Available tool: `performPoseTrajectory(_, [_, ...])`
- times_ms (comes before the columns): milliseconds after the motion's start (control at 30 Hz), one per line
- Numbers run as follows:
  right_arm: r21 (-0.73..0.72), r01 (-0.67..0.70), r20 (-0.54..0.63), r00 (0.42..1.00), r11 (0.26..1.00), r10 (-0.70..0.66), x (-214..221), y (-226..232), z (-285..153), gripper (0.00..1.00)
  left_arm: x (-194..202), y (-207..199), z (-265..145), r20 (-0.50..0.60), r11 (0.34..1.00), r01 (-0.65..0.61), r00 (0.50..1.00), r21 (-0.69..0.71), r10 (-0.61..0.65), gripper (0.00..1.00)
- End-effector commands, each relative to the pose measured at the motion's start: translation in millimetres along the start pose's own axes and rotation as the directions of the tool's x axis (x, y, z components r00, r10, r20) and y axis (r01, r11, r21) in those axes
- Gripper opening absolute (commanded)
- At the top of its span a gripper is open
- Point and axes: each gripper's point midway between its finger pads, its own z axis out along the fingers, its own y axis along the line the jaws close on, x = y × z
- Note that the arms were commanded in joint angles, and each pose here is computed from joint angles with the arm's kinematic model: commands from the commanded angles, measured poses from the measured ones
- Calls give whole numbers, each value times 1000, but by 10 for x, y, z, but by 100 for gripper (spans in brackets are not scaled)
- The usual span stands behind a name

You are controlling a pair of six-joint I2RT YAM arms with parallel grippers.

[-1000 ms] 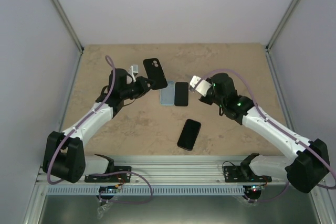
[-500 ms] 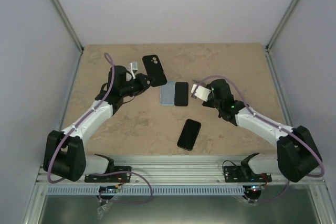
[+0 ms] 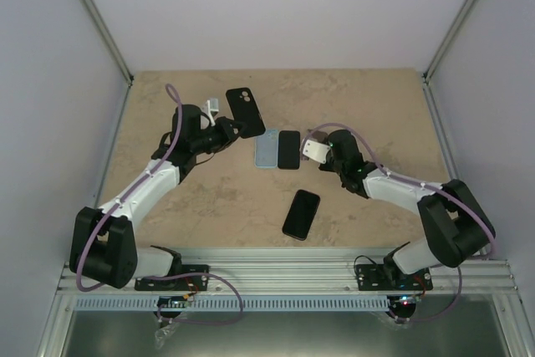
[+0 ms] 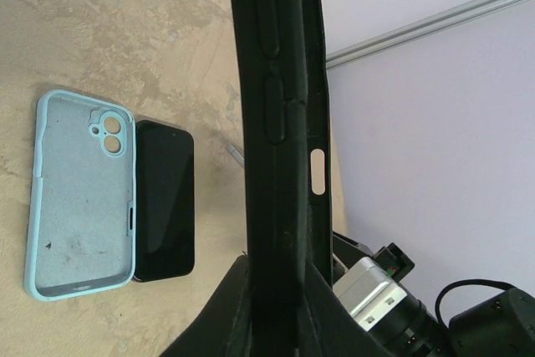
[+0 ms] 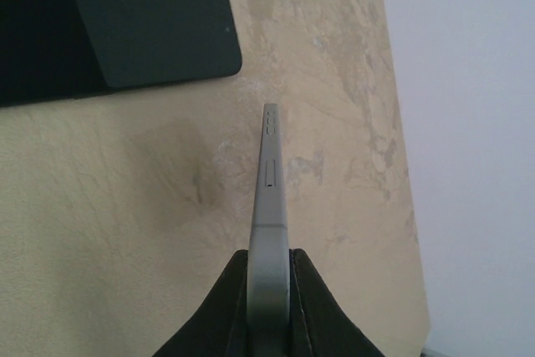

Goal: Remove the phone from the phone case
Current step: Place the phone at the center of the board.

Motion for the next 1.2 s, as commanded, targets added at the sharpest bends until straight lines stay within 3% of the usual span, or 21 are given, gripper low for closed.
performPoseTrajectory(0, [73,-12,31,999,997,9,-84,-117,38,1,-92,-63,-3,23,1000,-12,1000,16,12,0])
performPoseTrajectory(633, [-4,15,8,1000,1000,-15,-98,366,156,22,-66,-72,-7,15,1000,3,1000,29,-4,0])
performPoseTrajectory(1167, [-49,24,6,1000,999,-24,-42,632,278,25,-73,-72,2,13,1000,2,1000,27,-2,0])
